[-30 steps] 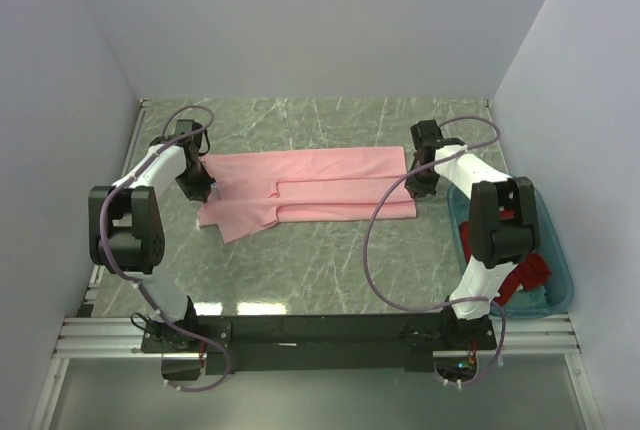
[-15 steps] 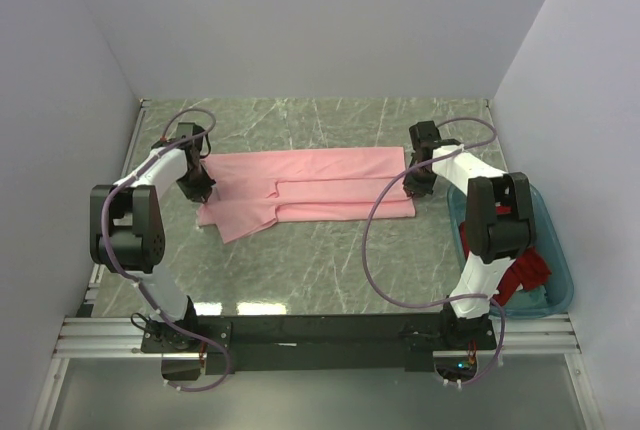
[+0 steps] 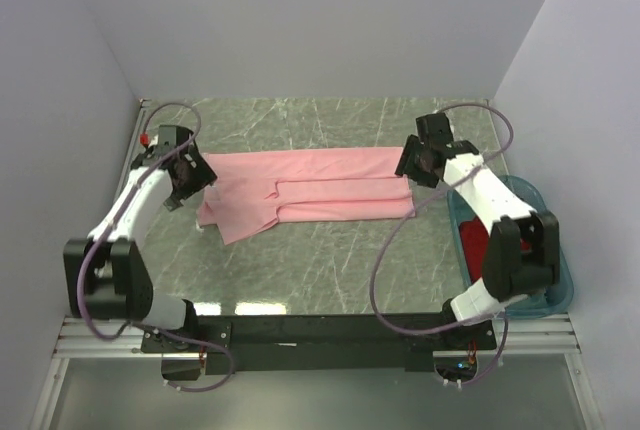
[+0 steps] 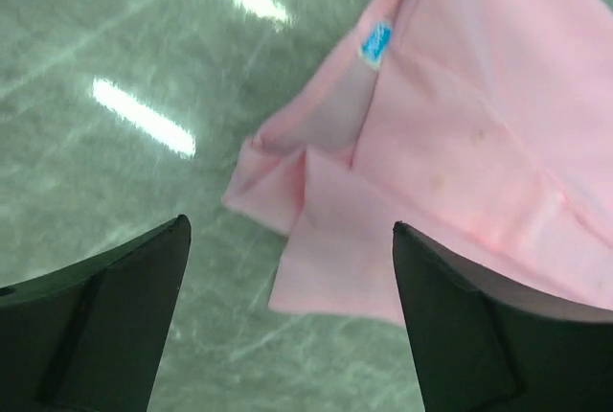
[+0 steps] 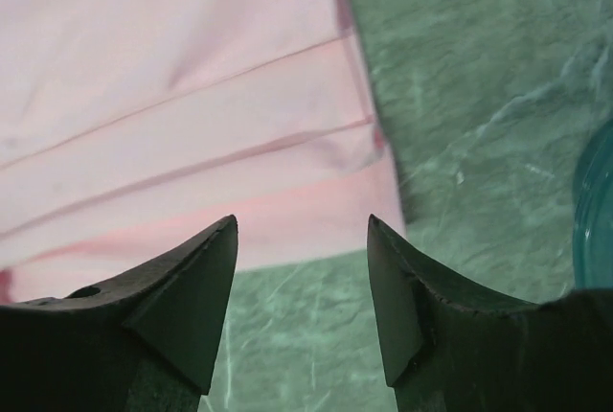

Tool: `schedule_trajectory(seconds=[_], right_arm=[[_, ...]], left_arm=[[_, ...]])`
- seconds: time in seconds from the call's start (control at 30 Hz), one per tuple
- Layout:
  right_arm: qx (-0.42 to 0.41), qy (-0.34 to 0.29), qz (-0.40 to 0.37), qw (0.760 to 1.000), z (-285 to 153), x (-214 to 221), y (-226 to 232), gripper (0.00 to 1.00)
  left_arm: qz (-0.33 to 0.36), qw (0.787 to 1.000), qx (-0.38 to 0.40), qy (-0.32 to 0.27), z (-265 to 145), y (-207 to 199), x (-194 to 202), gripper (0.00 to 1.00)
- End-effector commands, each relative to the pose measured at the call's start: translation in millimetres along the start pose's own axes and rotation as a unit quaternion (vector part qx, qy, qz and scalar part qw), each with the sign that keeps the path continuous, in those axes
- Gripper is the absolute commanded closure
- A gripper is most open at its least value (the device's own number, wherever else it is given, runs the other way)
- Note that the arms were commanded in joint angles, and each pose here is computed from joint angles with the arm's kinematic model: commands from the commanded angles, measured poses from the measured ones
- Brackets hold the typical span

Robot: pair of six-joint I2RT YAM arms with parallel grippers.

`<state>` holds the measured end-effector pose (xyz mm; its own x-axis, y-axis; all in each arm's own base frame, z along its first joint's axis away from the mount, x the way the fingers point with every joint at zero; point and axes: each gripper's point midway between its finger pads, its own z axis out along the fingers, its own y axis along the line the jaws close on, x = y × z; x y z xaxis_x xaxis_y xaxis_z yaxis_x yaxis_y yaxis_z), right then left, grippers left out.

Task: Fold and stack the t-shirts
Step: Fold the tshirt

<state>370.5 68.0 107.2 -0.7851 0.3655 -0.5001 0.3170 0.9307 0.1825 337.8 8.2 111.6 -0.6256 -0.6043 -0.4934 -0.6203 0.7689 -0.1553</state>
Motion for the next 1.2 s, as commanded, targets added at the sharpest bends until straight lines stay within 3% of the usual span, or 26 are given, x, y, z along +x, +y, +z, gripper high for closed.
schedule_trajectory(seconds=[0.0,0.17,0.33,0.6,0.77,0.93,1.1,1.17], right_arm=[[-0.042,-0.029,-0.02,0.999,-34,8,12,0.36],[-0.079,-0.035,-0.036,0.996,-55,31,17,0.36],[-0.098,-0.038,-0.042,0.994,-68,48,12,0.37],[-0.097,-0.036,-0.04,0.994,-73,63,1,0.36],[-0.099,-0.038,-0.039,0.994,-76,66,-1,0.37],[-0.097,-0.036,-0.039,0.994,-74,67,-1,0.37],[-0.096,-0.034,-0.04,0.994,-72,67,-2,0.37],[-0.092,-0.033,-0.041,0.994,-73,67,-3,0.37]], left_arm=[[-0.001,0.999,0.029,0.015,-21,6,30,0.09],[-0.002,0.997,0.06,0.049,-24,12,88,0.24],[0.0,0.995,0.068,0.068,-7,6,112,0.34],[0.019,0.996,0.045,0.08,18,-2,118,0.54],[0.029,0.994,0.025,0.097,27,2,130,0.59],[0.036,0.994,0.02,0.102,32,3,138,0.77],[0.053,0.996,0.015,0.074,26,-6,115,0.99],[0.056,0.997,0.022,0.041,19,-20,89,0.99]])
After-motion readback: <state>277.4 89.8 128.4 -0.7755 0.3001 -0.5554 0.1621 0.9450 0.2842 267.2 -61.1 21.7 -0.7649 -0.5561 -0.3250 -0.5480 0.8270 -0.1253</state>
